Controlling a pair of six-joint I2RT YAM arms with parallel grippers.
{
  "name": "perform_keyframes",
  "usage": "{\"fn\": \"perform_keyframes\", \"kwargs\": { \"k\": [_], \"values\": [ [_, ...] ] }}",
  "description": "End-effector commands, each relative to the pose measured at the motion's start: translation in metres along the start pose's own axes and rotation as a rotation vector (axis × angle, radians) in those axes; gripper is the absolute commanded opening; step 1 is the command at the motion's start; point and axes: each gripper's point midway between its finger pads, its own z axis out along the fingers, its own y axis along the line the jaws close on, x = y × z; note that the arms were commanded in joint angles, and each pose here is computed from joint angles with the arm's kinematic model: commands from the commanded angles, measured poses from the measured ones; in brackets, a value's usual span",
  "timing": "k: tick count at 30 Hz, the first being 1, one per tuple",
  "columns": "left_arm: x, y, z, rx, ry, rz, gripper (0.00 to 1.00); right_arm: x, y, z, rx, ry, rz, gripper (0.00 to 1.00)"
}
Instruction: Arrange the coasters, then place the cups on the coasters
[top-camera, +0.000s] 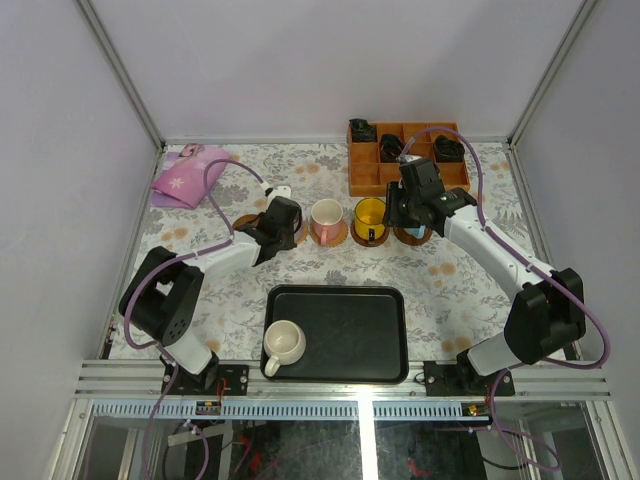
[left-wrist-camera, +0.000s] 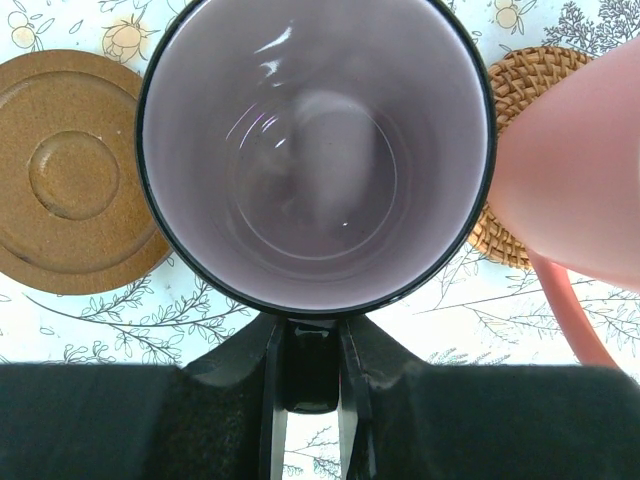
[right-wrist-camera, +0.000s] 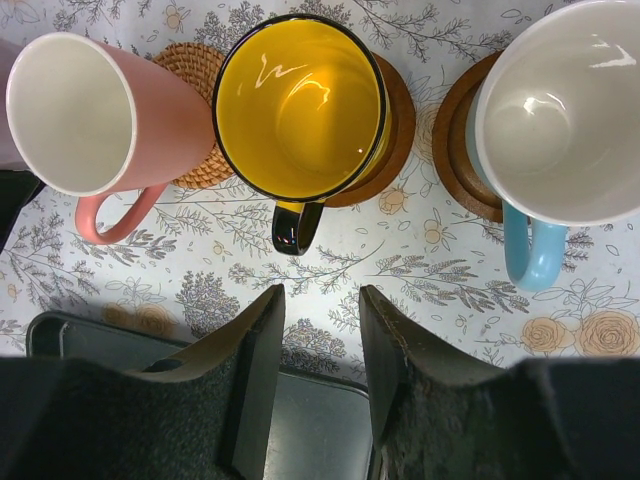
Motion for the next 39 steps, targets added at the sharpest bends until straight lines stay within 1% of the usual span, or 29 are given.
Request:
{"fn": "perform_keyframes", "kwargs": {
  "k": [1, 6, 7, 12, 17, 28, 39],
  "values": [
    [-0.025, -0.005, 0.003, 0.018, -0.098, -0.007, 0.00, -0.022, 0.013, -0.002, -0.051, -0.057, 0.011, 0.43],
    [-0.022, -0.005, 0.004, 0.024, -0.089, 0.001, 0.01, -0.022, 0.013, -0.002, -0.054, -0.054, 0.010, 0.43],
    [-0.020, -0.004, 0.005, 0.020, -0.084, 0.001, 0.03, -0.022, 0.014, -0.001, -0.056, -0.052, 0.008, 0.43],
    [-0.016, -0.002, 0.006, 0.012, -0.070, 0.012, 0.22, -0.021, 0.015, 0.001, -0.063, -0.047, 0.007, 0.43],
    [-0.014, -0.002, 0.006, 0.011, -0.063, 0.013, 0.31, -0.021, 0.015, 0.002, -0.063, -0.043, 0.004, 0.43],
    [-0.011, -0.001, 0.010, 0.009, -0.056, 0.039, 0.35, -0.020, 0.016, 0.005, -0.068, -0.032, 0.006, 0.42],
    [-0.011, -0.001, 0.016, 0.001, -0.054, 0.065, 0.36, -0.017, 0.018, 0.008, -0.078, -0.020, 0.010, 0.42]
  ]
}}
